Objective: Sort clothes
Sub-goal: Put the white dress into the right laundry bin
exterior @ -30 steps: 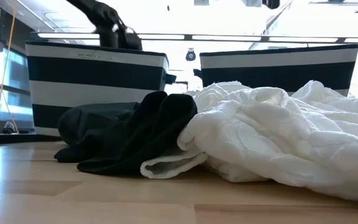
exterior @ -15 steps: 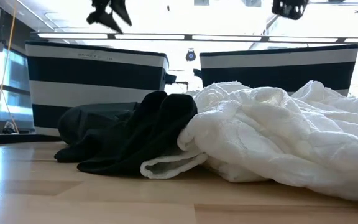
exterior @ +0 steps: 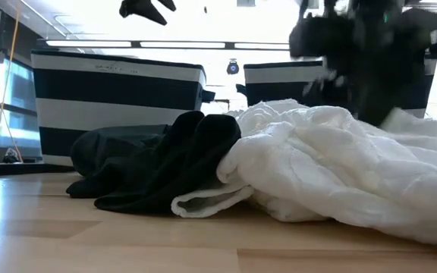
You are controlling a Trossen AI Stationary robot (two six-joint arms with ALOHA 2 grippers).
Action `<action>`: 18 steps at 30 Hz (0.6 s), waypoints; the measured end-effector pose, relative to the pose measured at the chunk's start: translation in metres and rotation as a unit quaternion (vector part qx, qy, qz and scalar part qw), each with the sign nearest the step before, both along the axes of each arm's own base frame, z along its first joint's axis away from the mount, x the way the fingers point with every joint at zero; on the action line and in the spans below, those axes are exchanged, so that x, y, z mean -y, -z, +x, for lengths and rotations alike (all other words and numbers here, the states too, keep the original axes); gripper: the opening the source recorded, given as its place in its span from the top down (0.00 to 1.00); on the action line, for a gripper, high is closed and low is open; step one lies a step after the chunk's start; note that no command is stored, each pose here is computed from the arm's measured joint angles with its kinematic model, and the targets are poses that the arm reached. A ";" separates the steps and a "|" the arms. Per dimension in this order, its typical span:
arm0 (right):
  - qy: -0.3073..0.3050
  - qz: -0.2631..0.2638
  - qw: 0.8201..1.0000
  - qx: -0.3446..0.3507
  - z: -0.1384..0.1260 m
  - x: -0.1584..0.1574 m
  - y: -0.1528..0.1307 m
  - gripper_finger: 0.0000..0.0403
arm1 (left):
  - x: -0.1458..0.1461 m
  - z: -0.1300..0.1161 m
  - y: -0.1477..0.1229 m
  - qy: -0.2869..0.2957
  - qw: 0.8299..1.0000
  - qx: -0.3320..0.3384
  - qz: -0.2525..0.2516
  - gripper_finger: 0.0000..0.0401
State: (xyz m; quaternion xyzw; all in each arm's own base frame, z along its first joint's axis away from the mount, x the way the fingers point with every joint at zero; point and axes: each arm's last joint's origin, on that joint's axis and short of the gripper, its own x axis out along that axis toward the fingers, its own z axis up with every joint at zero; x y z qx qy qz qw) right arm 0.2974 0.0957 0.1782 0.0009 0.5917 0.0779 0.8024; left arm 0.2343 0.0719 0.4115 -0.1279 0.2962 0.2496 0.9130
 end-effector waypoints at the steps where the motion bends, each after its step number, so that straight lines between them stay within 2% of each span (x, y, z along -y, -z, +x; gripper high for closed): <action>1: -0.002 -0.001 1.000 -0.014 0.003 -0.001 0.009 0.34 | 0.002 0.002 0.001 0.004 1.000 -0.002 0.000 0.43; 4: 0.001 -0.003 0.999 -0.047 0.009 -0.006 0.032 0.35 | 0.006 0.007 0.004 0.015 1.000 -0.008 -0.002 0.43; 7: 0.013 -0.027 0.998 -0.059 0.011 -0.012 0.046 0.42 | 0.010 0.009 0.005 0.023 1.000 -0.011 -0.003 0.43; 11: 0.049 -0.049 0.996 -0.056 0.007 -0.016 0.055 0.65 | 0.014 0.010 0.005 0.029 1.000 -0.010 -0.005 0.43; 15: 0.072 -0.036 0.995 -0.057 0.001 -0.021 0.049 0.91 | 0.016 0.011 0.005 0.029 1.000 -0.008 -0.008 0.43; 18: 0.088 0.000 0.993 -0.077 -0.014 -0.023 0.033 0.95 | 0.018 0.011 0.005 0.028 1.000 -0.004 -0.011 0.43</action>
